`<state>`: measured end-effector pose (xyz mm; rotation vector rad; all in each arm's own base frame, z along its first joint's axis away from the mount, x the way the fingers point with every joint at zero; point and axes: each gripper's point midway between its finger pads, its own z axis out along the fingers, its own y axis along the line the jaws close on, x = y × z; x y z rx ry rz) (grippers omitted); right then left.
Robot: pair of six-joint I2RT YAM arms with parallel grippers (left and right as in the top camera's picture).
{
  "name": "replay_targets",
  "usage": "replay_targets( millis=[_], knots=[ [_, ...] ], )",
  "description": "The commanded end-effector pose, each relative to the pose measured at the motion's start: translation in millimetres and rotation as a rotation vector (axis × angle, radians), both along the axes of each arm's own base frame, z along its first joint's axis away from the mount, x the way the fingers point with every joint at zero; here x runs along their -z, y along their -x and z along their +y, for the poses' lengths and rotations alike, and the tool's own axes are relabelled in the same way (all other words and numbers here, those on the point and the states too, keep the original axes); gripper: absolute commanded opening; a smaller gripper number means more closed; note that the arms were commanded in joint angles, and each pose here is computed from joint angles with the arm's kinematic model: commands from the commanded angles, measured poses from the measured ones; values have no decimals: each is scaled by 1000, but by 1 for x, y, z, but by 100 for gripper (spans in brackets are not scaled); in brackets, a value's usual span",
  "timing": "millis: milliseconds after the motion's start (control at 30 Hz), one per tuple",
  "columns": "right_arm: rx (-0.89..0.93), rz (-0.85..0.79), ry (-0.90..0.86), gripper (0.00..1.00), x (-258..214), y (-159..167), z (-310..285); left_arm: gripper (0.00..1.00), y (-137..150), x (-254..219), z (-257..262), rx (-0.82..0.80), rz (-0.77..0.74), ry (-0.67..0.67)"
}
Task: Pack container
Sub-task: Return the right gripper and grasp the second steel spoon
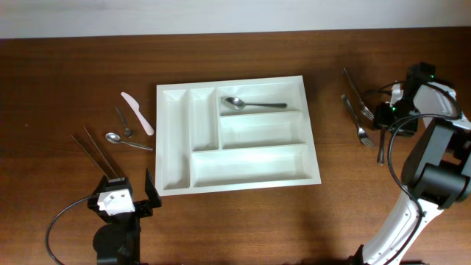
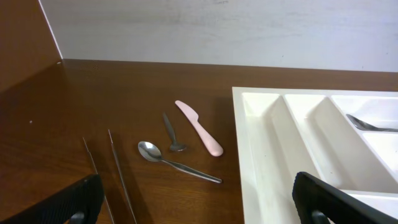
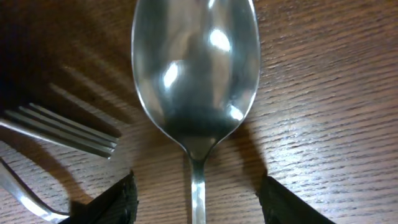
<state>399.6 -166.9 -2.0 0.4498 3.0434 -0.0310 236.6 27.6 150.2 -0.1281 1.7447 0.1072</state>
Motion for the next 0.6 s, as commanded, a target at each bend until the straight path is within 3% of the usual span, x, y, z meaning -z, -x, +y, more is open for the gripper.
replay_targets(
  millis=[0,100,200,367,467,567],
  knots=[
    [8,90,-34,55,29,28,8,99,0,0,-1,8,-4,-13],
    [8,97,-36,47,32,31,9,99,0,0,-1,8,-4,-13],
    [9,94,-35,31,32,31,9,99,0,0,-1,8,-4,-13],
    [9,88,-32,18,32,29,8,99,0,0,-1,8,-4,-13],
    [9,87,-32,4,32,29,8,99,0,0,-1,8,-4,-13],
    [9,83,-30,4,32,28,7,99,0,0,-1,8,-4,-13]
  ],
)
